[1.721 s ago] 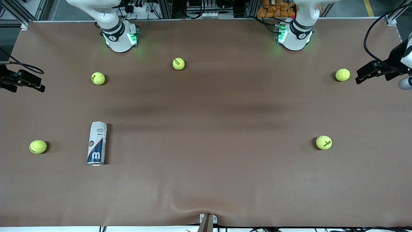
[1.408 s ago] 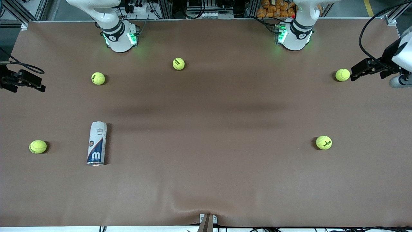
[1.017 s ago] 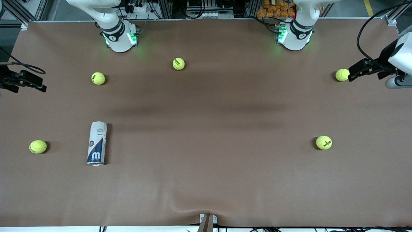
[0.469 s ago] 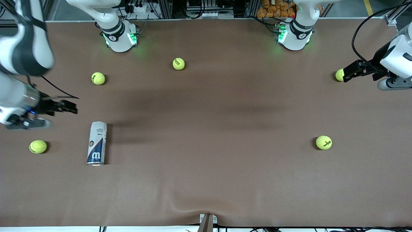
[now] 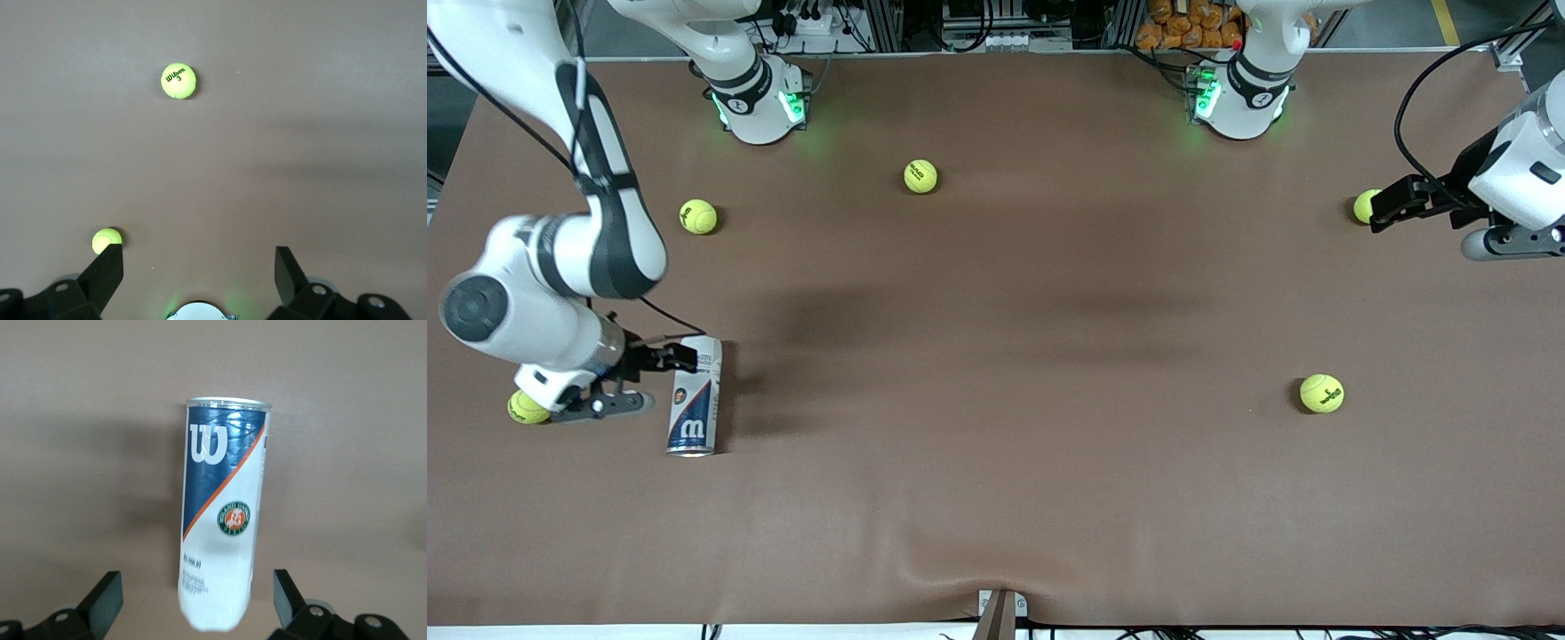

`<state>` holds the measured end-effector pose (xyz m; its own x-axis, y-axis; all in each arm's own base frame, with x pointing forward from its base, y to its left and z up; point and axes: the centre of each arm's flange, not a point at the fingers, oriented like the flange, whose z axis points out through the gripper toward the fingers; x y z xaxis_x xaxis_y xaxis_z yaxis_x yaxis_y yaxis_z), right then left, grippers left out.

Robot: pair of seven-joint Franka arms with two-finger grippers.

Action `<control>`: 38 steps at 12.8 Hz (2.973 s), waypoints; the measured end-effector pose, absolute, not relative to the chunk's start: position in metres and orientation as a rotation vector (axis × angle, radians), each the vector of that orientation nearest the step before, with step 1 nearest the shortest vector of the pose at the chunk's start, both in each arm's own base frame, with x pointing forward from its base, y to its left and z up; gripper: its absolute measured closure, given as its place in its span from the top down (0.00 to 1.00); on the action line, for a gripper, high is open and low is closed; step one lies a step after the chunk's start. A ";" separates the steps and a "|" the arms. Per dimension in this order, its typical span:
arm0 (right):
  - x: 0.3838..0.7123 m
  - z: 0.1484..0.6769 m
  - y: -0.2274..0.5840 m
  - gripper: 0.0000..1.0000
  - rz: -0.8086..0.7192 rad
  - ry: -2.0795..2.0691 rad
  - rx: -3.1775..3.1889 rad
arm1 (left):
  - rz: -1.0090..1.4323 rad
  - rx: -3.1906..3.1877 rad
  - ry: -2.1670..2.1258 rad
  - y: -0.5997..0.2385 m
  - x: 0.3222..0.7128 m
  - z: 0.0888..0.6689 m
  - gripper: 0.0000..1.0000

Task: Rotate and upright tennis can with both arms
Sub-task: 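Close the right gripper around the Wilson can, then carry the can with the right gripper toward the table center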

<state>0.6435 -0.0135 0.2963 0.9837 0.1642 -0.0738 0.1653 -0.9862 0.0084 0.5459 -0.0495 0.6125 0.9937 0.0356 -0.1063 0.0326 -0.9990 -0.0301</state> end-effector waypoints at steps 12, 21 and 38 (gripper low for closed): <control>0.661 0.192 -0.026 1.00 -0.141 0.323 3.096 | 0.181 -3.108 -0.056 -0.048 0.548 0.608 1.00; 0.665 0.196 -0.026 0.68 -0.129 0.322 3.096 | 0.187 -3.108 -0.076 -0.041 0.549 0.606 1.00; 0.658 0.363 0.174 0.70 0.210 0.755 3.219 | 0.186 -3.108 -0.090 -0.036 0.550 0.606 1.00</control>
<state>0.6584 0.1740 0.3628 0.8889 0.4289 0.1609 0.4505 -0.8822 -0.1373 0.5503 -0.0360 0.6061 0.9912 0.0594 -0.1185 0.0563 -0.9980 -0.0296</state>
